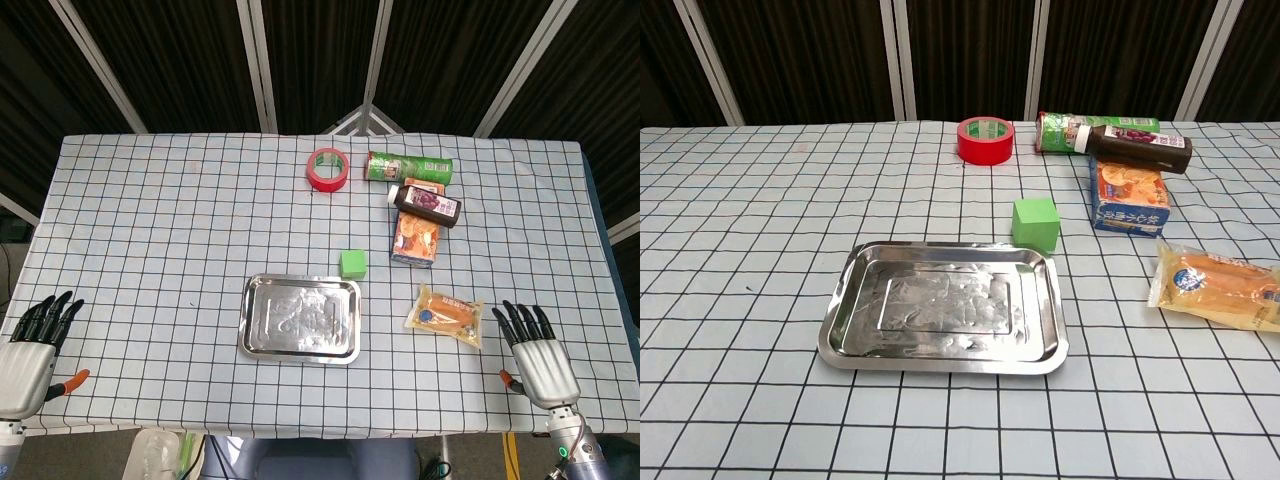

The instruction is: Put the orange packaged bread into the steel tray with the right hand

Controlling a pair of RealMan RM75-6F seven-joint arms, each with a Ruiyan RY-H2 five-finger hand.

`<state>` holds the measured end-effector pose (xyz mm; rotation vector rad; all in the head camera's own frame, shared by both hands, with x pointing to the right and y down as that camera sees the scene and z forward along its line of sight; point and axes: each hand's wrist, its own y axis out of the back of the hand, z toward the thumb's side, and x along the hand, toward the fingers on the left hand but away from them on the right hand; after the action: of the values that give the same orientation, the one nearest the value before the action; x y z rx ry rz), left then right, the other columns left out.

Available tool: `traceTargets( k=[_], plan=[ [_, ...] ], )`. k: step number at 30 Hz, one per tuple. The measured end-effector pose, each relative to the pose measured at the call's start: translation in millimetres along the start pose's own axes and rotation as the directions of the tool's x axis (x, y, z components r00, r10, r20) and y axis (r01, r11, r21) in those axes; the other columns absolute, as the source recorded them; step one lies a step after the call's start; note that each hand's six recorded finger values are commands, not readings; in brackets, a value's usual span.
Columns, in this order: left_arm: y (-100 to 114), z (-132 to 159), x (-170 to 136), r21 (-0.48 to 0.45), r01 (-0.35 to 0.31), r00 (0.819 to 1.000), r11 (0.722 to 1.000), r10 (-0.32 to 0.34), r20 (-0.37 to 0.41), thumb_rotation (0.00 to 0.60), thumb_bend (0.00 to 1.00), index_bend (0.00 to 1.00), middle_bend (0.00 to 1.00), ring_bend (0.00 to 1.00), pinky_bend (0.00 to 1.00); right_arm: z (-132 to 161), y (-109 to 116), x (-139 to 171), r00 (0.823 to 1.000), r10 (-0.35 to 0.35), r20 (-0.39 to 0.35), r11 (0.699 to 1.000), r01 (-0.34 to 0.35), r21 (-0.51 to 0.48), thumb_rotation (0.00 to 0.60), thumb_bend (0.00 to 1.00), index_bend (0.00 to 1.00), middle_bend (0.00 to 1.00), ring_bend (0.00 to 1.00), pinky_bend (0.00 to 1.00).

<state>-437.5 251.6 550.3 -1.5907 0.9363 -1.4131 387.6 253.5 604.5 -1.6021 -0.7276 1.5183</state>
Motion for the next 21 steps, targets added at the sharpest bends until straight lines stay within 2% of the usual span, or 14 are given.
traceTargets(
  k=[8, 13, 16, 21],
  plan=[
    [-3, 0, 2, 0.005, 0.009, 1.0, 1.0, -0.009, -0.005, 0.6, 0.06, 0.0, 0.0, 0.0, 0.09, 5, -4, -2, 1.0, 0.012, -0.011, 1.0, -0.012, -0.009, 0.6, 0.26, 0.0, 0.0, 0.0, 0.0],
    [-5, 2, 3, 0.013, 0.014, 1.0, 1.0, -0.014, -0.003, 0.6, 0.06, 0.0, 0.0, 0.0, 0.09, 21, -6, -9, 0.997, 0.027, -0.073, 0.997, -0.032, -0.068, 0.6, 0.26, 0.0, 0.0, 0.0, 0.0],
    [-6, 4, 3, 0.016, 0.016, 1.0, 1.0, -0.016, -0.004, 0.6, 0.06, 0.0, 0.0, 0.0, 0.09, 32, -13, -22, 0.993, 0.042, -0.11, 0.995, -0.051, -0.083, 0.6, 0.26, 0.0, 0.0, 0.0, 0.0],
    [-7, 1, 5, 0.017, 0.019, 1.0, 1.0, -0.019, -0.015, 0.6, 0.06, 0.0, 0.0, 0.0, 0.09, 41, -29, -53, 0.991, 0.084, -0.1, 0.992, -0.092, -0.085, 0.6, 0.26, 0.0, 0.0, 0.0, 0.0]
  ],
)
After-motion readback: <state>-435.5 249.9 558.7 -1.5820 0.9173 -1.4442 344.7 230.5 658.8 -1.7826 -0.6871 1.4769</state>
